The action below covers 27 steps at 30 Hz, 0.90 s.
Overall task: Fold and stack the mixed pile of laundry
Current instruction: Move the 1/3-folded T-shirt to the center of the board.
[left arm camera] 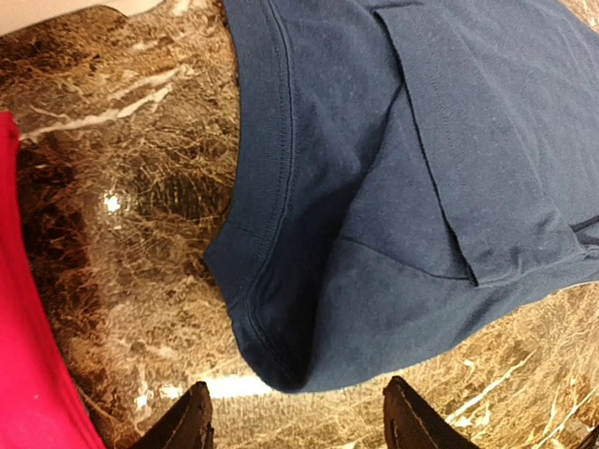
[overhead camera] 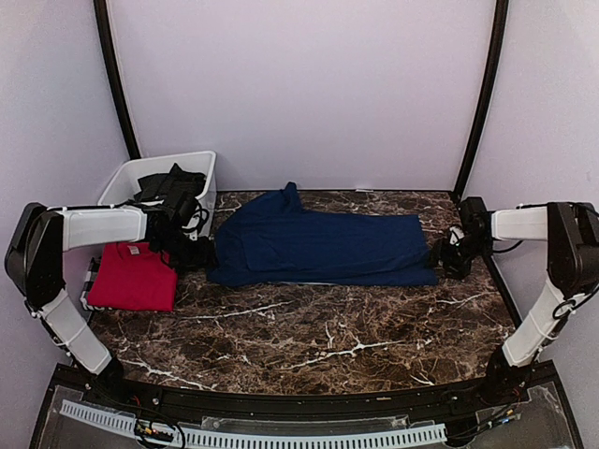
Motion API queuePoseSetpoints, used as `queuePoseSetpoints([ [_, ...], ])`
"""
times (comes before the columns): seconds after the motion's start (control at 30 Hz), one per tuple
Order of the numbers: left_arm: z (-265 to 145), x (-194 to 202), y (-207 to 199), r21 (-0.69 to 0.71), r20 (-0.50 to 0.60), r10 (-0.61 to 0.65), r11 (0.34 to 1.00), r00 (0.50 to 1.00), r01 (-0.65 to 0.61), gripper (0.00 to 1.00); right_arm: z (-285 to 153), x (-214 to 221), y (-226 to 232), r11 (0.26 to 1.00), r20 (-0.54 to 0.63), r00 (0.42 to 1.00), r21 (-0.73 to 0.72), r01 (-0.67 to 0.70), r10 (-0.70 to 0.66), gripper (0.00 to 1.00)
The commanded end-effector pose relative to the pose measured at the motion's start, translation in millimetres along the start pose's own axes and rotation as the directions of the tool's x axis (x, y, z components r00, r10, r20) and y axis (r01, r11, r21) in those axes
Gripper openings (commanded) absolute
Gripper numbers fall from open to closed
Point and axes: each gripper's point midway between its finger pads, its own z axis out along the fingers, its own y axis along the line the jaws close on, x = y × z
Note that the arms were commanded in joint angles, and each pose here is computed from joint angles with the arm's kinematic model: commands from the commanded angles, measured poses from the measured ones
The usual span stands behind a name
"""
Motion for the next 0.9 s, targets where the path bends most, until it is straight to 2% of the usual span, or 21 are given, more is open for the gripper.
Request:
queuePoseSetpoints([
  [0.0,17,11,4,0.008,-0.045,-0.016,1.000,0.999,0.016,0.60,11,2,-3,1.000,-0.016,1.000,0.000,0.011,-0.011,0.57],
  [0.17,29,15,3,0.026,-0.056,-0.025,0.999,0.998,0.026,0.58,22,9,-6,1.000,-0.046,0.999,-0.005,0.014,-0.014,0.47],
  [0.47,38,20,3,0.042,-0.074,-0.018,0.999,0.997,0.021,0.51,27,13,-5,1.000,-0.060,0.998,-0.024,0.018,-0.019,0.35],
  [0.6,33,17,1,0.047,-0.061,-0.016,0.999,0.998,0.019,0.49,26,16,-4,0.999,-0.068,0.998,-0.030,0.016,-0.018,0.35],
  [0.77,30,16,0,0.047,-0.059,-0.016,0.999,0.998,0.019,0.49,17,23,-3,0.999,-0.072,0.997,-0.037,0.007,-0.009,0.39],
  [0.87,29,17,1,0.048,-0.058,-0.016,0.999,0.998,0.019,0.49,14,26,-5,1.000,-0.071,0.997,-0.027,0.008,-0.010,0.37],
])
